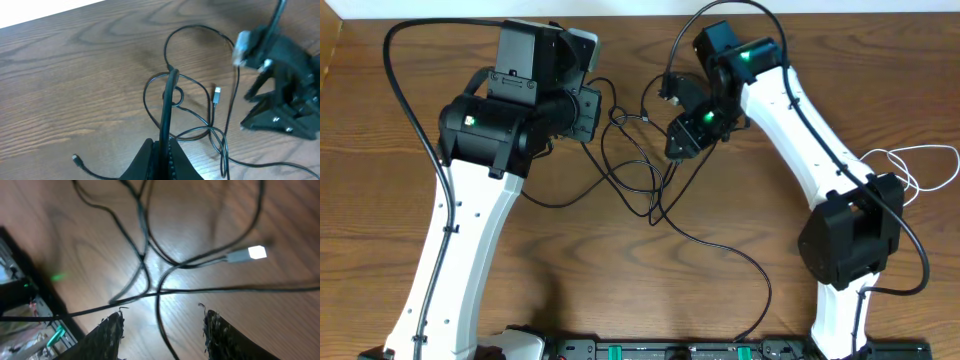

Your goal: Untangle cables

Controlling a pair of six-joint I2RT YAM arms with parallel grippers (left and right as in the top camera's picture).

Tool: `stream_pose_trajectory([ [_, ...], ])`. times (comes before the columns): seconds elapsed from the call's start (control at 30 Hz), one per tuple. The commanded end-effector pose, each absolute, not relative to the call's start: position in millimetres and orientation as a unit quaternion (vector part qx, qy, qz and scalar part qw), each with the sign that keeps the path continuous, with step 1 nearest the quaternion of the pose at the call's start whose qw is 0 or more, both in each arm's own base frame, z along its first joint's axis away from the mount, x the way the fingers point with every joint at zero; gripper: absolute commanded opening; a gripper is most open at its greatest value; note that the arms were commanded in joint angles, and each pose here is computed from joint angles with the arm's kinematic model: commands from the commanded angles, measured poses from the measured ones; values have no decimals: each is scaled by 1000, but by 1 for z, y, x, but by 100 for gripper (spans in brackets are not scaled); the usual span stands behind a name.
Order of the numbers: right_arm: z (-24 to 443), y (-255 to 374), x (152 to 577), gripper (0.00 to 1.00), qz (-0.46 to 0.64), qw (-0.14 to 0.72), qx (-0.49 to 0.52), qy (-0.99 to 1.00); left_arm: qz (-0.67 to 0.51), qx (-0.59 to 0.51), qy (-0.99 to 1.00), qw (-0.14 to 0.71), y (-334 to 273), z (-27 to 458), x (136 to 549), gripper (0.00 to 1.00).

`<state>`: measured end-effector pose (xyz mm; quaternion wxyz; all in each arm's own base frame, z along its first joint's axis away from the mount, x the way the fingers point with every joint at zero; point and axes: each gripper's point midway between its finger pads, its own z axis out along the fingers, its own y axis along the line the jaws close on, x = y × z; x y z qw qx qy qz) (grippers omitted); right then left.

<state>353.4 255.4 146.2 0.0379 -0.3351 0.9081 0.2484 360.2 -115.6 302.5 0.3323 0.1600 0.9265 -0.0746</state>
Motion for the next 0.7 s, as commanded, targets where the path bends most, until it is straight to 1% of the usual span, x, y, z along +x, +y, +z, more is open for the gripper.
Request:
stream_pose_trajectory([
  [0.0, 155, 277, 337, 51, 273, 39, -367, 888, -85, 169, 922, 338, -120, 308, 359, 7],
  [0.13, 156, 290, 330, 51, 273, 41, -385, 881, -114, 183, 914, 345, -129, 317, 350, 8],
  [0.5, 154, 298, 326, 53, 268, 42, -391, 880, -117, 187, 892, 394, -122, 353, 328, 8],
  [0.67, 148, 298, 324, 54, 268, 36, -387, 881, -118, 187, 887, 406, -121, 362, 321, 7],
])
